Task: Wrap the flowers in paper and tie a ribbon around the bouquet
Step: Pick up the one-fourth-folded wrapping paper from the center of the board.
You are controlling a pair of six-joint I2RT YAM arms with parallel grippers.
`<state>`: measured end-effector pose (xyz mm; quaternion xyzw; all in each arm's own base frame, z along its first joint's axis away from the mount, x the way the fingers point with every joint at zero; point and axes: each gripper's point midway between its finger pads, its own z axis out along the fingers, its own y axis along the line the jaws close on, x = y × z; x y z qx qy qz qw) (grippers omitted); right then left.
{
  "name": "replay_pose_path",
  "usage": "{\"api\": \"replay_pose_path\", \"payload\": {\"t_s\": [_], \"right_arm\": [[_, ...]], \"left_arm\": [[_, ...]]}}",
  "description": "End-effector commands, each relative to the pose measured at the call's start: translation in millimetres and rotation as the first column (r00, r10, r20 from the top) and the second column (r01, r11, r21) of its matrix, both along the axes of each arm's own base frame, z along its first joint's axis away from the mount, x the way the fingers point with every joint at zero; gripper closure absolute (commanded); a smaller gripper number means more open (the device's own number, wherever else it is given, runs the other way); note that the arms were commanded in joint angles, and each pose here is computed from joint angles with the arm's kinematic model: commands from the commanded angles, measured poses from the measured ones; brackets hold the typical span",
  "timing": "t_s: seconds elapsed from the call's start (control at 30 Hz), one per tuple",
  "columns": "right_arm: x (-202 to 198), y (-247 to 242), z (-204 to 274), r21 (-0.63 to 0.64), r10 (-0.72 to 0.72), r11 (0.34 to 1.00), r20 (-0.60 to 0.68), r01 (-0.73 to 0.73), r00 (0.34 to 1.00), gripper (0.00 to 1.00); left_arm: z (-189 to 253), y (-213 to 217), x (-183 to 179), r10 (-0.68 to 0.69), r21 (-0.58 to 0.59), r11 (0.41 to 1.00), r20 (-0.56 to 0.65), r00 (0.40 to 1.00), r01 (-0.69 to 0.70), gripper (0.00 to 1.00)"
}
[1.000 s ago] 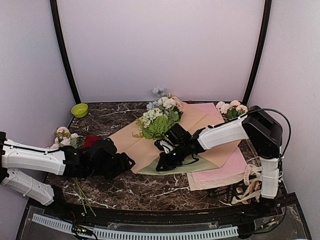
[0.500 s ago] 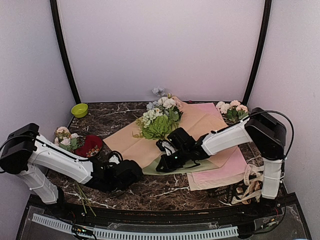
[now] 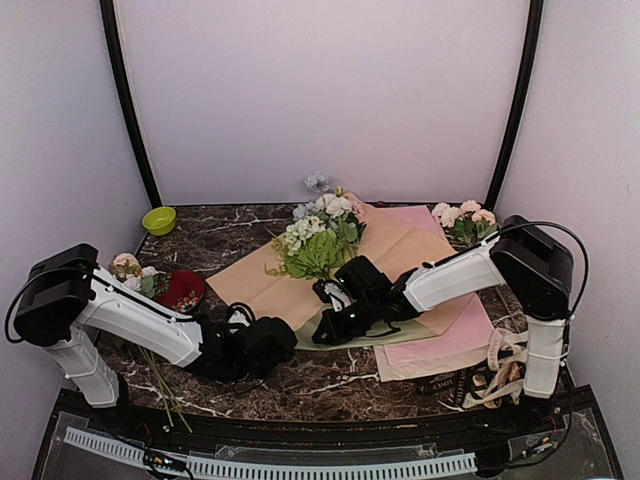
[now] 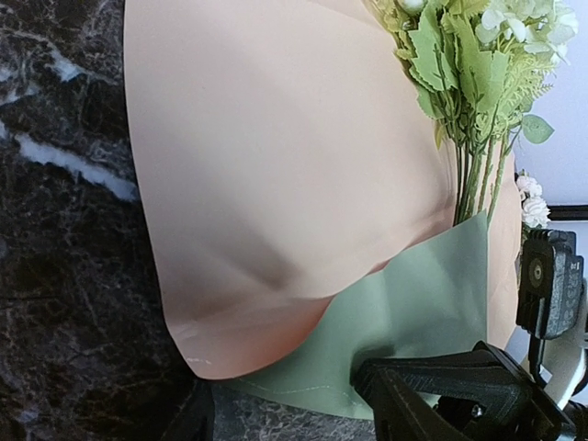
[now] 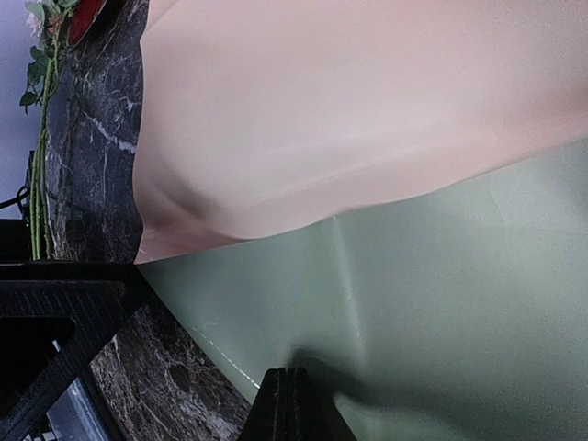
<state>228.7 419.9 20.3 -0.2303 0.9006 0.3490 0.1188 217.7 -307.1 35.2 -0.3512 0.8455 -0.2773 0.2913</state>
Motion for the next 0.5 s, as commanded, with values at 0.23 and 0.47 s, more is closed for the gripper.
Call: {"api": "replay_pose_path", "payload": {"t_s": [0.23, 0.47], "right_arm": [[-11, -23, -25, -0.115, -0.02, 0.993, -0.033, 0.017, 0.999, 1.0], [-11, -24, -23, -0.113, -0.023, 0.993, -0.033, 0.019, 0.999, 1.0]], "left_arm": [[-24, 3, 4, -0.01, 0.028, 1.0, -0.013, 1.0, 0.011, 0.46], [-14, 7, 12, -0.009, 0.096, 0.995, 0.043, 0.999, 0.005, 0.59]]}}
